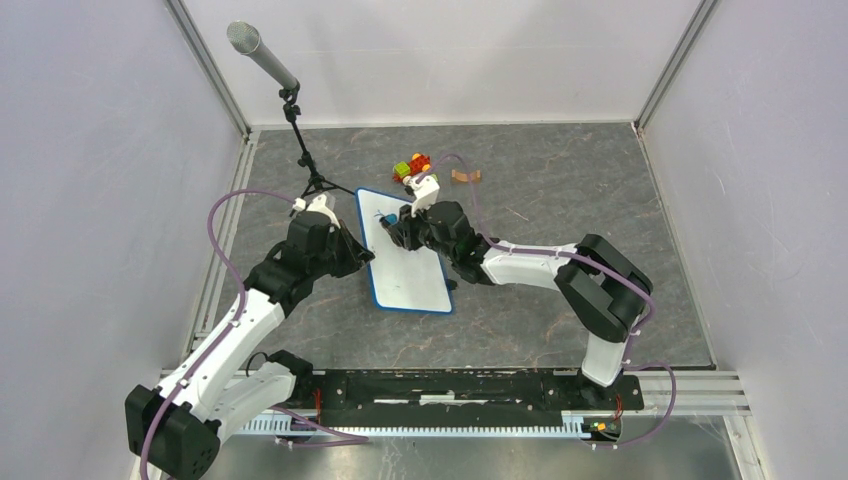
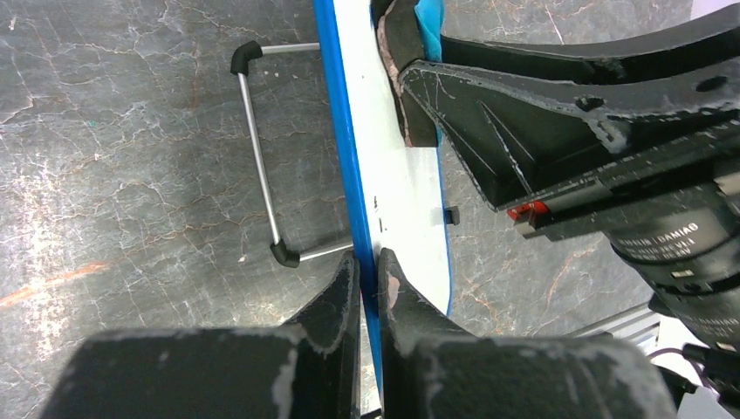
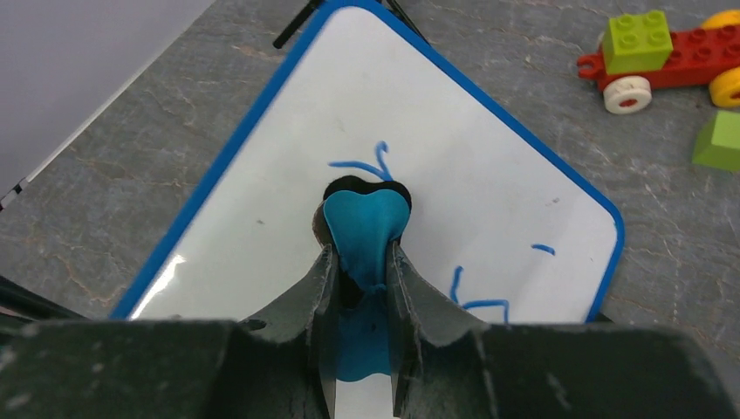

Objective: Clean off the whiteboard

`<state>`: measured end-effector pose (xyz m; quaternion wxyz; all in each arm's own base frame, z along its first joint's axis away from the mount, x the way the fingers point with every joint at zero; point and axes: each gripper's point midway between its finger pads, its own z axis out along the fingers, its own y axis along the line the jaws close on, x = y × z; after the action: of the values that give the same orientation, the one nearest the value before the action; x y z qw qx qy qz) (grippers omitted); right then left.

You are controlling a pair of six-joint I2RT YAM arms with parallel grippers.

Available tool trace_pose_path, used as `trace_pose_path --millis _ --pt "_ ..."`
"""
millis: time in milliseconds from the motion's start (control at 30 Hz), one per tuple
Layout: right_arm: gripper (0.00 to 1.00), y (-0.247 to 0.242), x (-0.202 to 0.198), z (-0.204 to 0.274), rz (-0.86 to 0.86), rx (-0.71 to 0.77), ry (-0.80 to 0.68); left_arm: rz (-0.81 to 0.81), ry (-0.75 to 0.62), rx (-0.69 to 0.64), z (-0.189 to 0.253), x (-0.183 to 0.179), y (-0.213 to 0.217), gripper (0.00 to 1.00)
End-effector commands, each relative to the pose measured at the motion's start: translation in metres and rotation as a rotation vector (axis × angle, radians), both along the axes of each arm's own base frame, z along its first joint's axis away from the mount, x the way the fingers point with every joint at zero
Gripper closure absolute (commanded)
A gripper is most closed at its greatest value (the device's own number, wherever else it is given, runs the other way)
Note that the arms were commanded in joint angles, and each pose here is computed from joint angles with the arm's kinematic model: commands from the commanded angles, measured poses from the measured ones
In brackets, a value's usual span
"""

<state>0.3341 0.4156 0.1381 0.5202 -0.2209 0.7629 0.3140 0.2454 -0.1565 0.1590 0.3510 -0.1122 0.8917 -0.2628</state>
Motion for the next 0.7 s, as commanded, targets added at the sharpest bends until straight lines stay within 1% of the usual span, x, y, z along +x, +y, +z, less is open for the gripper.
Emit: trace_pose_path --millis 0,133,267,400,533,667 --pt "0.74 0.046 -0.037 0.009 0.181 -0.015 0.028 -0.196 0.033 -0.036 -0.002 -0.019 -0.027 0.98" --pt "0.74 0.045 -0.016 -0.006 0.146 -0.021 0.065 -0.198 0.034 -0.034 -0.001 -0.02 -0.027 0.98" --pt "0.74 0.031 0.011 -0.033 0.094 -0.036 0.125 -0.2 0.038 -0.021 -0.002 -0.021 -0.025 0.98" --pt "0.74 0.008 0.035 -0.066 0.045 -0.09 0.205 -0.192 0.04 -0.006 -0.005 -0.021 -0.022 0.98" --pt "0.74 -0.016 0.037 -0.086 0.003 -0.127 0.246 -0.192 0.049 -0.001 -0.009 -0.022 -0.021 0.98" --pt "0.74 -0.03 0.023 -0.094 0.0 -0.142 0.269 -0.193 0.042 -0.005 -0.006 -0.022 -0.021 0.98"
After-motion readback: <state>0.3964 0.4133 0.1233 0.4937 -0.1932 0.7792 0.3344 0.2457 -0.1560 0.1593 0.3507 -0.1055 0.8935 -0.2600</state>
